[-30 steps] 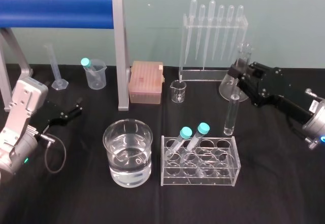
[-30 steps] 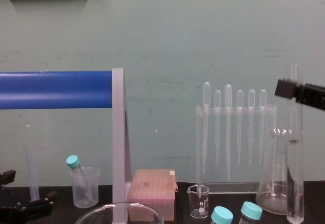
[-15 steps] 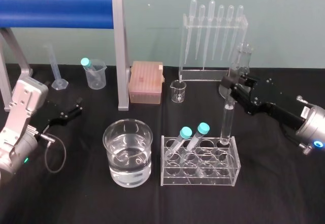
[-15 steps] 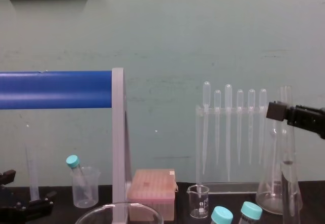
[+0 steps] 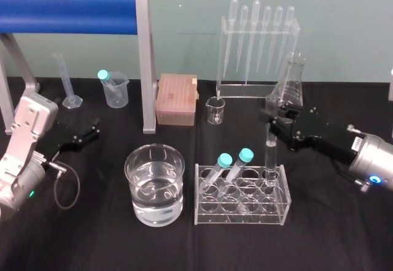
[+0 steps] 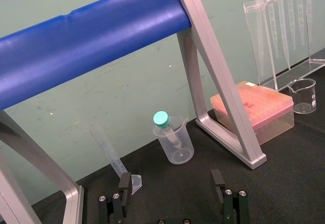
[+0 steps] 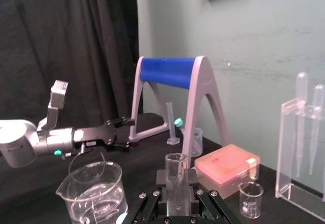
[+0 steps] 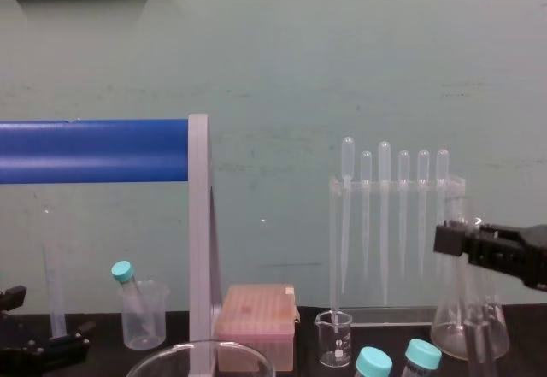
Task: Hold the test tube with one hand and immerse one end into the beaker, then return it to the test tube rack.
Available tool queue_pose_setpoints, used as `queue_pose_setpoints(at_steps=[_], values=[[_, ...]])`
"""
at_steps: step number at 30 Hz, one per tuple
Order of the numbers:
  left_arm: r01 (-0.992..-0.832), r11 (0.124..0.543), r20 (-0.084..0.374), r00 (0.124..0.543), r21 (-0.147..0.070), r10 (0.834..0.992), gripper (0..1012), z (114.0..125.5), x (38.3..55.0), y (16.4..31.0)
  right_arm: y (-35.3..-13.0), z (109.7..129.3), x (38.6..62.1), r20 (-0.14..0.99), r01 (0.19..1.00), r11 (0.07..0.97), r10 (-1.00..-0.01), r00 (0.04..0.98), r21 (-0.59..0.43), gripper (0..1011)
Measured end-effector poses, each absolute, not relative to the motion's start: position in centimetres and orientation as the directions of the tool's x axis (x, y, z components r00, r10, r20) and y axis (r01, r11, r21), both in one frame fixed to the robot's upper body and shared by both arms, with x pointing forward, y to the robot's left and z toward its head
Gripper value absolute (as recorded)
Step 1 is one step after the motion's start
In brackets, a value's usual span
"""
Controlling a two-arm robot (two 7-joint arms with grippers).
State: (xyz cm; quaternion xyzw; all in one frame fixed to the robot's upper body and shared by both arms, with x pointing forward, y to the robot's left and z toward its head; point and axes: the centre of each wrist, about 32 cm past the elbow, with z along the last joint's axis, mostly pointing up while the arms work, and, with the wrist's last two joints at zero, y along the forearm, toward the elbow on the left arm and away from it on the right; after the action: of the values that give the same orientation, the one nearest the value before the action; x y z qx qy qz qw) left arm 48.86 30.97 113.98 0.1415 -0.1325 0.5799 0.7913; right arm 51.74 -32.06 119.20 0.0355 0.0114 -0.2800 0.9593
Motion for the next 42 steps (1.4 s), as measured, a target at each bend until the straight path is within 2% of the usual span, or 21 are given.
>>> queue_pose_setpoints(at_steps=[13, 19, 35, 39, 41, 42], values=[[-0.955, 0.287, 0.374, 0.292, 0.070, 0.880, 1000, 114.0, 48.9, 31.0, -31.6, 117.6, 52.9, -0.067, 0.496, 0.868, -0.494, 0.867, 0.025, 227], [-0.955, 0.287, 0.374, 0.292, 0.070, 0.880, 1000, 114.0, 48.9, 31.0, -31.4, 117.5, 53.1, -0.066, 0.491, 0.871, -0.490, 0.869, -0.003, 227], [-0.955, 0.287, 0.374, 0.292, 0.070, 0.880, 1000, 114.0, 48.9, 31.0, -31.4, 117.5, 53.1, -0.067, 0.492, 0.870, -0.491, 0.868, 0.000, 227], [-0.955, 0.287, 0.374, 0.292, 0.070, 0.880, 1000, 114.0, 48.9, 31.0, -31.4, 117.5, 53.1, -0.068, 0.493, 0.870, -0.492, 0.868, 0.002, 307], [-0.955, 0.287, 0.374, 0.292, 0.070, 0.880, 1000, 114.0, 48.9, 31.0, -31.4, 117.5, 53.1, -0.068, 0.493, 0.870, -0.492, 0.868, 0.002, 386], [-0.955, 0.287, 0.374, 0.292, 0.070, 0.880, 1000, 114.0, 48.9, 31.0, -31.4, 117.5, 53.1, -0.068, 0.493, 0.870, -0.492, 0.868, 0.002, 386]])
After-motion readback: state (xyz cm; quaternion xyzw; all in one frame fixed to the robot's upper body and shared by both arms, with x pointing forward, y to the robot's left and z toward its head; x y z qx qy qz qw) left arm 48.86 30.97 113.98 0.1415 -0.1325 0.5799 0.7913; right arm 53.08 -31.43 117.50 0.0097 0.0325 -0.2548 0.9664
